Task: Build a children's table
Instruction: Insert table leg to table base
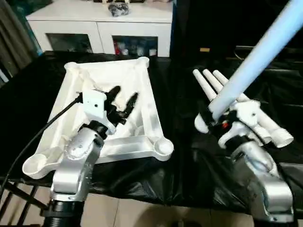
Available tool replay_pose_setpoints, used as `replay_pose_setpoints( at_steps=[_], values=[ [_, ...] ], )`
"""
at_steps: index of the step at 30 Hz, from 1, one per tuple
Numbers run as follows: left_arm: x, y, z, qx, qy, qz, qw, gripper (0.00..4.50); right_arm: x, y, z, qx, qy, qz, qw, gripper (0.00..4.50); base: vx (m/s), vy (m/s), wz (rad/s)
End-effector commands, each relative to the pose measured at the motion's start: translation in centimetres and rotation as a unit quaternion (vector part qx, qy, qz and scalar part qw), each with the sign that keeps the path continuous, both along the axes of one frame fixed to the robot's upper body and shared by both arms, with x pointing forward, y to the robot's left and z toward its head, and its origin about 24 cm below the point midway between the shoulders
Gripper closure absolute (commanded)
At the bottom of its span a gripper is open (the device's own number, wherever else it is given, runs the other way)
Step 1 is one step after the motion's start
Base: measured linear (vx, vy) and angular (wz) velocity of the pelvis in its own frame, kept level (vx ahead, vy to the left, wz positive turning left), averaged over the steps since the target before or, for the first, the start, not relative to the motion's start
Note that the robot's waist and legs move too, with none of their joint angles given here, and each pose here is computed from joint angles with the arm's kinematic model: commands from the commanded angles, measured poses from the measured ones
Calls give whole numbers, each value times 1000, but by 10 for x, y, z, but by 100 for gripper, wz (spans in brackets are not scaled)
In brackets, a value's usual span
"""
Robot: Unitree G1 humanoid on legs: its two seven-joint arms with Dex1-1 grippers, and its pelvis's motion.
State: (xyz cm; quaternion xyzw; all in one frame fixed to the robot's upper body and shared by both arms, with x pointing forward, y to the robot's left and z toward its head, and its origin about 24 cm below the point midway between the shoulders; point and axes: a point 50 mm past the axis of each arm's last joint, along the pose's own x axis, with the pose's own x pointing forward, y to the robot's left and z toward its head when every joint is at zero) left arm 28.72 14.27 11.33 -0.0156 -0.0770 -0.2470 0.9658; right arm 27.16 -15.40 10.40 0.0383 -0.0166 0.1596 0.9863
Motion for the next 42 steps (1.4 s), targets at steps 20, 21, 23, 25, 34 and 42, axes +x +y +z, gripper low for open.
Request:
replay_pose_setpoints(
  at_steps=[20, 21, 23, 25, 34, 42],
  values=[
    [-9, -7, -23, 188, 102, -395, 893, 84, 4, -19, -4, -2, 10, 3, 1000, 259, 0, 0, 0],
    [-11, -8, -27, 200, 110, -410, 883, 84, 3, -23, -6, -6, 13, 0, 1000, 259, 0, 0, 0],
    [-10, -8, -31, 210, 114, -419, 876, 84, 3, -27, -7, -15, 15, -6, 1000, 259, 0, 0, 0],
    [-8, -5, -37, 219, 130, -424, 869, 84, 1, -29, -5, -17, 18, -8, 1000, 259, 0, 0, 0],
    [-10, 7, -52, 217, 174, -395, 876, 132, -9, -29, -9, -5, 47, 28, 998, 260, 0, 0, 0],
    [-9, 19, -61, 236, 189, -380, 874, 208, -7, -18, -11, -10, 59, 70, 996, 260, 0, 0, 0]
  ],
)
